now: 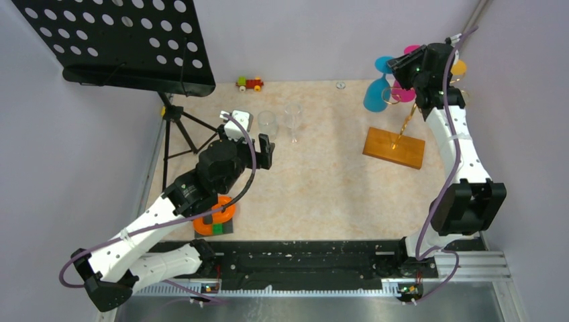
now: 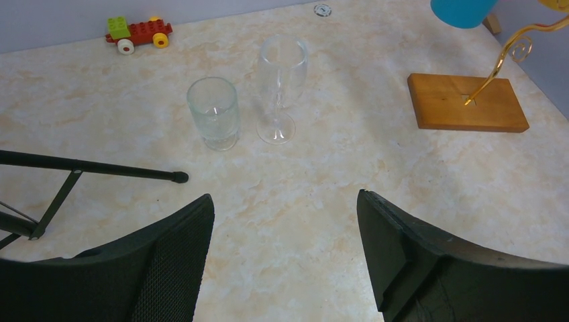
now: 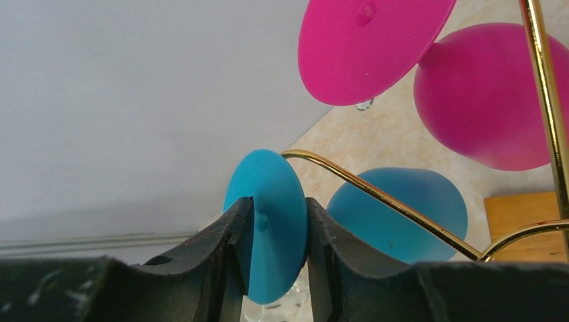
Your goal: Take the wine glass off the wine glass rack
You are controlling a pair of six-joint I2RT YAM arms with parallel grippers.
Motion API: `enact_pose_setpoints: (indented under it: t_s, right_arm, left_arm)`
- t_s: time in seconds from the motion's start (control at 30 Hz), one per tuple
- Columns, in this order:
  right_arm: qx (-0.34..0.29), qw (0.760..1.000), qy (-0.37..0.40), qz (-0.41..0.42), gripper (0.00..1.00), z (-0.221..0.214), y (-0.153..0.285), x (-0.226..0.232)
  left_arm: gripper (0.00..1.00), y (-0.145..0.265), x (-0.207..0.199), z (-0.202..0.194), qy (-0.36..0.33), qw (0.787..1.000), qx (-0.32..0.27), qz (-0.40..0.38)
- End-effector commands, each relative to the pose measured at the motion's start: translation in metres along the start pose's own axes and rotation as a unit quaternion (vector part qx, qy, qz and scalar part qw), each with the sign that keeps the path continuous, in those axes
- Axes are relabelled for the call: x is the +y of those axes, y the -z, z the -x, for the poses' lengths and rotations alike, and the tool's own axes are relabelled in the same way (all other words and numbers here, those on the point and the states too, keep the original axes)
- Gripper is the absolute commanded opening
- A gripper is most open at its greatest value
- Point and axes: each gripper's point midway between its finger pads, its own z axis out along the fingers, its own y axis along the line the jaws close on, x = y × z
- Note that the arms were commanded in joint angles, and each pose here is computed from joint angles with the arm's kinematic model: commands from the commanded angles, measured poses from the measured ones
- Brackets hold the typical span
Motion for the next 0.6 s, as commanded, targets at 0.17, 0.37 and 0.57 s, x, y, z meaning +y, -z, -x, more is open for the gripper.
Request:
enact_pose_setpoints:
  t_s: [0.17,0.37,0.57]
  right_arm:
    - [-0.058,0.997,0.001,0.04,0.27,0.026,0.013,0.024]
    - [-0.064,0.997,0.014,0.037,0.37,0.028,0.016,0.024]
    - [-0.08,0.996,0.027,0.037,0.38,0.036,0.025,0.029]
  left_arm:
    - [0.82,0.003,0.0,0.008,0.009,1.0,-0.017,-0.004]
    - [0.82,0.003,-0.001,0.009,0.012,1.0,-0.018,-0.006]
    - [0.82,0.004,-0.001,0.01,0.017,1.0,-0.019,-0.007]
